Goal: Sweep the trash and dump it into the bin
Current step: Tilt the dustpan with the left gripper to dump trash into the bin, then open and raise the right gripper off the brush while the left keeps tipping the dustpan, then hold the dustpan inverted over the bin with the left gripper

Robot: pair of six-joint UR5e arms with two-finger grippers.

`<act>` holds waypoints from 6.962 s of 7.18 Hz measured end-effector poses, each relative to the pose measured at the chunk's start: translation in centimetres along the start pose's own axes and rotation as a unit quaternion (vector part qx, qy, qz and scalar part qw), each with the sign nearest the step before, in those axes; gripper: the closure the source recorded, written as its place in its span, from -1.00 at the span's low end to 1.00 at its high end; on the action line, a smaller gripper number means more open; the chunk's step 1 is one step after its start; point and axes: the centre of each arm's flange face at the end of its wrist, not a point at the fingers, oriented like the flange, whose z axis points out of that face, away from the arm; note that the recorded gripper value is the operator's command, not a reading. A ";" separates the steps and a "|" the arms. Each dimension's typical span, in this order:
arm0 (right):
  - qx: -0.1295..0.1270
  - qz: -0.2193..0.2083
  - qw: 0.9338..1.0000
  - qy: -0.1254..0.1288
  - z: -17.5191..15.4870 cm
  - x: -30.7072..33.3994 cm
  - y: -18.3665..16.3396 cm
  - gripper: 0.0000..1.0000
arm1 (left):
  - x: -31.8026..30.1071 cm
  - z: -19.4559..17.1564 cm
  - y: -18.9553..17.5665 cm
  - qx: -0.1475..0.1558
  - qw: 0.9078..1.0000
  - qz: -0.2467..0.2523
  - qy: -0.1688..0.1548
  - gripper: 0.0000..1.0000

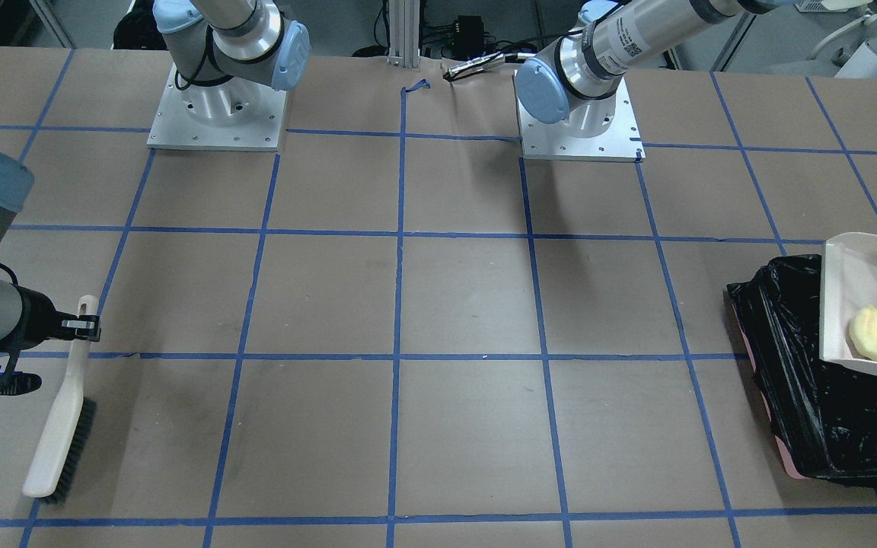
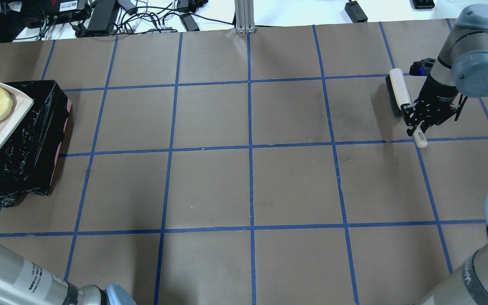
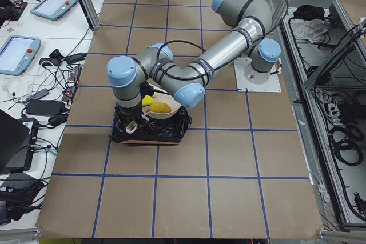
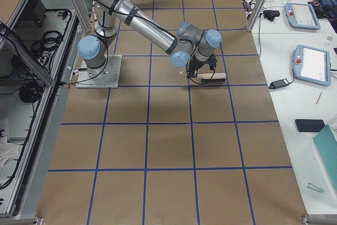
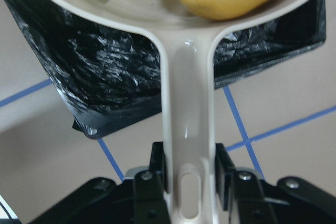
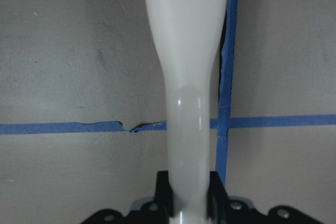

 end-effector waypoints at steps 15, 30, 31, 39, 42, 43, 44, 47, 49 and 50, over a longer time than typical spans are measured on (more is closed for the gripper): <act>0.133 -0.003 0.991 0.011 -20.0 -14.3 15.4 -1.00 | -5.2 -2.1 -1.8 -0.163 0.966 0.200 0.016 1.00; 0.082 -0.005 0.997 0.010 -19.0 -19.9 18.5 -1.00 | -5.7 -6.9 -12.8 -0.375 0.909 0.181 0.033 1.00; 0.083 -0.005 0.996 0.012 -19.1 -19.9 18.7 -1.00 | -5.5 -7.0 -13.1 -0.381 0.906 0.179 0.034 1.00; 0.077 -0.004 0.997 0.018 -18.9 -19.8 19.1 -1.00 | -5.1 -7.4 -13.7 -0.405 0.896 0.176 0.034 1.00; 0.076 -0.004 0.997 0.018 -18.9 -19.8 19.2 -1.00 | -5.0 -8.8 -14.5 -0.447 0.879 0.164 0.044 1.00; 0.076 -0.004 0.997 0.018 -18.9 -19.8 19.2 -1.00 | -5.3 -9.3 -15.0 -0.458 0.872 0.167 0.048 1.00; 0.077 -0.004 0.997 0.018 -18.9 -19.8 19.3 -1.00 | -5.7 -9.8 -15.7 -0.471 0.863 0.171 0.056 1.00; 0.078 -0.004 0.997 0.018 -19.0 -19.8 19.3 -1.00 | -6.6 -10.0 -17.4 -0.489 0.850 0.183 0.070 1.00; 0.077 -0.004 0.997 0.018 -19.0 -19.8 19.3 -1.00 | -6.5 -9.7 -17.6 -0.497 0.845 0.185 0.072 1.00; 0.077 -0.004 0.997 0.018 -18.9 -19.8 19.3 -1.00 | -6.5 -9.8 -17.6 -0.498 0.844 0.185 0.072 1.00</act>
